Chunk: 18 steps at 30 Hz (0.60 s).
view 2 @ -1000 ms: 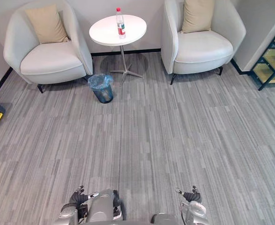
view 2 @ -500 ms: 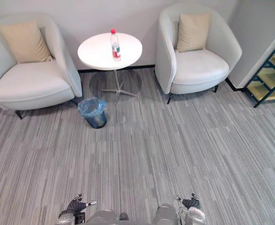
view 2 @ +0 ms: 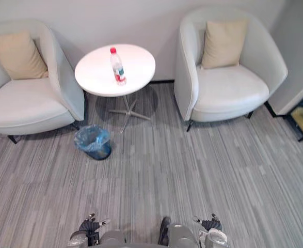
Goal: Gather rubbish on tea table into small bin, then transfer packed bag to large trash can.
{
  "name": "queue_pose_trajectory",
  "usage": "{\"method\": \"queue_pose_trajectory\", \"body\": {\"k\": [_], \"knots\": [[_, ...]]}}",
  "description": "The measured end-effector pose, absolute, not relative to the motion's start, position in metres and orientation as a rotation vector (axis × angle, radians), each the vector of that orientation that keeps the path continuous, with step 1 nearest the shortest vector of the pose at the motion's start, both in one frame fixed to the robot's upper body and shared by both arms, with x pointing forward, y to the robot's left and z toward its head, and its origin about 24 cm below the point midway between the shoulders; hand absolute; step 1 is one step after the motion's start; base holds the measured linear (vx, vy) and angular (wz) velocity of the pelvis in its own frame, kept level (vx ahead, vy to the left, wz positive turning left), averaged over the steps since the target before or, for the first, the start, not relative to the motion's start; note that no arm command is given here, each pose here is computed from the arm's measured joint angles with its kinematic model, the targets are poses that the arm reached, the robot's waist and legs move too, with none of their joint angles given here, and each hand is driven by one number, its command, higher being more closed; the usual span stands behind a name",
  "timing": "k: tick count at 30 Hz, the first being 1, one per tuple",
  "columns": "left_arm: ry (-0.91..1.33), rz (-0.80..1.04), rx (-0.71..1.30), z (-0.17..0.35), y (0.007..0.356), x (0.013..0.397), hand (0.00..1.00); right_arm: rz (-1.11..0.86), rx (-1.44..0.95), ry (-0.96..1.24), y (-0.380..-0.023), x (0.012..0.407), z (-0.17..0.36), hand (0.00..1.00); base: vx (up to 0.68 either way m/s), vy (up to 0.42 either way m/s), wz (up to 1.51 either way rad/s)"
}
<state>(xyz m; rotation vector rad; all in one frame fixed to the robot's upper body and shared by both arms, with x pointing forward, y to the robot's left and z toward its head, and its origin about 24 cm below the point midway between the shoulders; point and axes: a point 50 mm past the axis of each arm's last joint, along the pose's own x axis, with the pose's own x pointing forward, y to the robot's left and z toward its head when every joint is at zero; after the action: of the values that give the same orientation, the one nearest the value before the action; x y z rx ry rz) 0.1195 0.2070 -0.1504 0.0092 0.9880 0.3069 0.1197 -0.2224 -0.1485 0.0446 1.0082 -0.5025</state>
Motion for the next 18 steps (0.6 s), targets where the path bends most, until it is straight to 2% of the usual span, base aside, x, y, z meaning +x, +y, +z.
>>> {"method": "queue_pose_trajectory", "body": {"k": [4, 9, 18], "knots": [[0.949, 0.313, -0.006, -0.147, 0.205, 0.126, 0.0, -0.503, 0.055, 0.99, -0.222, 0.125, -0.147, 0.0, 0.37, -0.016, -0.29], [0.969, 0.32, -0.004, -0.149, 0.208, 0.121, 0.0, -0.512, 0.068, 1.016, -0.221, 0.122, -0.149, 0.0, 0.54, 0.178, -0.26], [1.047, 0.285, 0.059, -0.155, 0.216, 0.108, 0.0, -0.496, 0.018, 1.05, -0.226, 0.114, -0.152, 0.0, 0.49, 0.166, 0.23]]}}
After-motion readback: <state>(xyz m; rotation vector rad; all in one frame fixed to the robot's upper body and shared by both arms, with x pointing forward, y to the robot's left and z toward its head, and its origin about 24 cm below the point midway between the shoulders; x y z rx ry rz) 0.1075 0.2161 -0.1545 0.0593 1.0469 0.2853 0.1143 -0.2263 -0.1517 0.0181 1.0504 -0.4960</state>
